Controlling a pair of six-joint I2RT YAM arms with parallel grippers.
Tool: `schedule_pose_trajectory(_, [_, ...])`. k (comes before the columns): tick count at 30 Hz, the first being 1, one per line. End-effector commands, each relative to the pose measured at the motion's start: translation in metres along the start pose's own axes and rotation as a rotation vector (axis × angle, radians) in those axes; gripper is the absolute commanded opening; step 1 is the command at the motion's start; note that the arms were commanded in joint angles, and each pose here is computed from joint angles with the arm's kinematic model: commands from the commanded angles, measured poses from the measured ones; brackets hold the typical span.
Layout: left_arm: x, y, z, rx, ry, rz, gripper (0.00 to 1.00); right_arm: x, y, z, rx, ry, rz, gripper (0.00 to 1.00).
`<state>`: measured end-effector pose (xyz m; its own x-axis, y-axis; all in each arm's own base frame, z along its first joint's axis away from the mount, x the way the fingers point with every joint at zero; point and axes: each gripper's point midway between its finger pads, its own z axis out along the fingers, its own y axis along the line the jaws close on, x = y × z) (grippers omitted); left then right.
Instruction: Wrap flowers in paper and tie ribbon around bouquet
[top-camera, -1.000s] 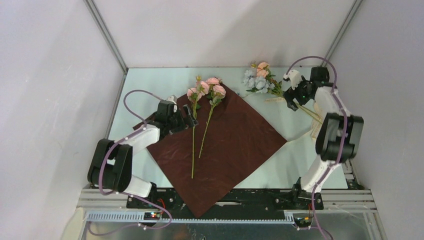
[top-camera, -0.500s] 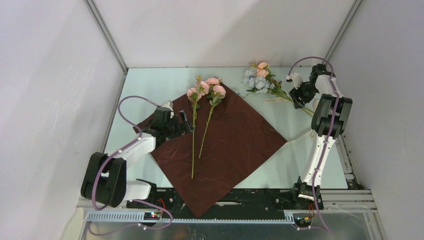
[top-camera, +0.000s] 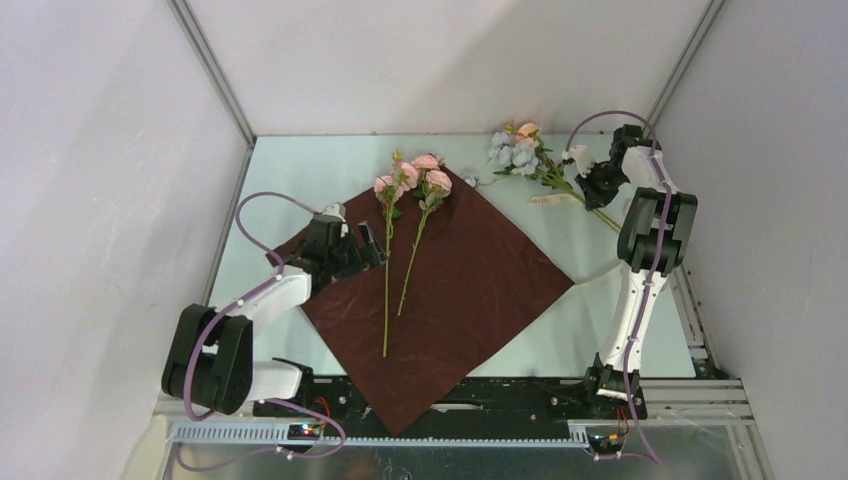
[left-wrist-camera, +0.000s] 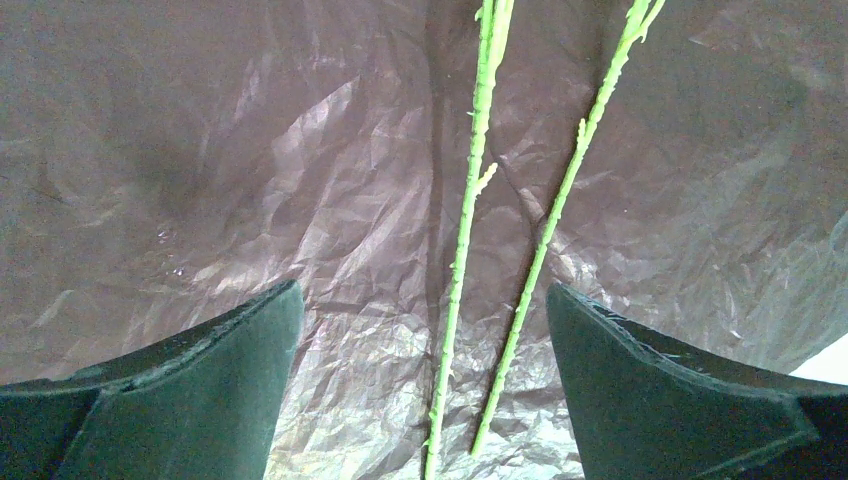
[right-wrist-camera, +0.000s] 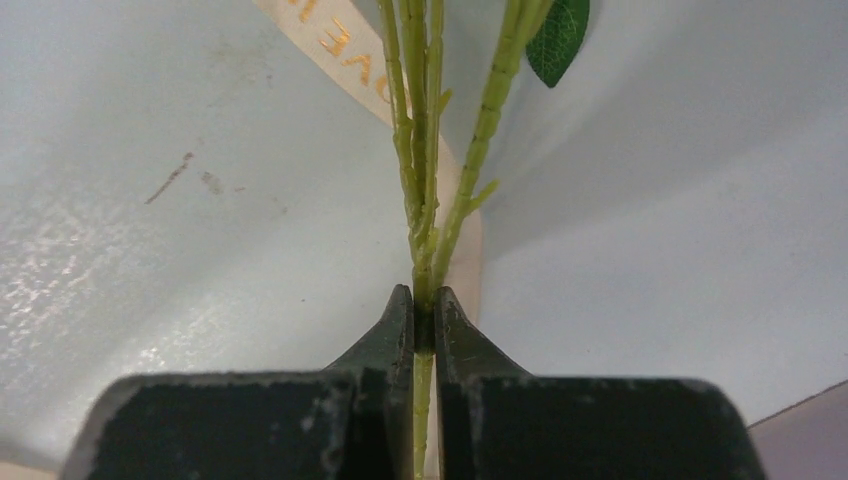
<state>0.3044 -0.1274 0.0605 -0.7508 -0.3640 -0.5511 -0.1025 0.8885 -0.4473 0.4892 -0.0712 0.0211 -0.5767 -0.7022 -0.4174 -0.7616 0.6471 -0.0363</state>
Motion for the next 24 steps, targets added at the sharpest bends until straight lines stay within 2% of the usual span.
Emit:
schedule_pose_trajectory(1, [-0.015,-0.010,-0.005,0.028,-0.041,0.023,0.98,-0.046,-0.006,-0.062,0.144,-0.074,-0.097,0.00])
schedule_pose_trajectory(8, [-0.023,-0.021,-0.021,0.073,-0.090,0.032,0.98,-0.083,0.013,-0.132,0.323,-0.127,-0.186,0.00])
schedule_pose_trajectory(9, [-0.026,-0.023,-0.025,0.083,-0.104,0.031,0.98,-0.093,0.011,-0.153,0.392,-0.156,-0.185,0.00])
schedule_pose_trajectory(10, [-0.025,-0.024,-0.027,0.090,-0.104,0.030,0.98,-0.096,0.016,-0.157,0.410,-0.163,-0.181,0.00])
schedule_pose_trajectory(11, [-0.028,-0.027,-0.032,0.104,-0.121,0.031,0.98,-0.109,0.012,-0.183,0.509,-0.212,-0.163,0.00])
schedule_pose_trajectory(12, [-0.027,-0.028,-0.035,0.112,-0.125,0.025,0.98,-0.114,0.017,-0.184,0.541,-0.225,-0.152,0.00])
schedule_pose_trajectory(13, [-0.030,-0.032,-0.042,0.131,-0.147,0.027,0.98,-0.129,0.008,-0.222,0.690,-0.297,-0.108,0.00])
schedule_pose_trajectory(14, [-0.028,-0.032,-0.044,0.137,-0.150,0.021,0.98,-0.136,0.013,-0.226,0.732,-0.328,-0.093,0.00])
schedule_pose_trajectory(15, [-0.033,-0.036,-0.052,0.158,-0.178,0.020,0.98,-0.148,0.012,-0.266,0.857,-0.417,-0.035,0.00])
schedule_pose_trajectory(16, [-0.031,-0.036,-0.054,0.163,-0.184,0.013,0.98,-0.162,0.025,-0.273,0.872,-0.463,-0.025,0.00])
schedule_pose_trajectory(17, [-0.035,-0.039,-0.063,0.184,-0.211,0.007,0.98,-0.175,0.039,-0.298,0.889,-0.569,0.035,0.00])
schedule_pose_trajectory(20, [-0.036,-0.041,-0.073,0.203,-0.245,-0.007,0.98,-0.215,0.100,-0.333,0.810,-0.791,0.169,0.00])
schedule_pose_trajectory(22, [-0.036,-0.042,-0.080,0.215,-0.261,-0.014,0.98,-0.234,0.144,-0.340,0.661,-0.943,0.317,0.00])
schedule_pose_trajectory(24, [-0.037,-0.039,-0.084,0.205,-0.273,-0.023,0.98,-0.253,0.193,-0.333,0.383,-1.101,0.564,0.00])
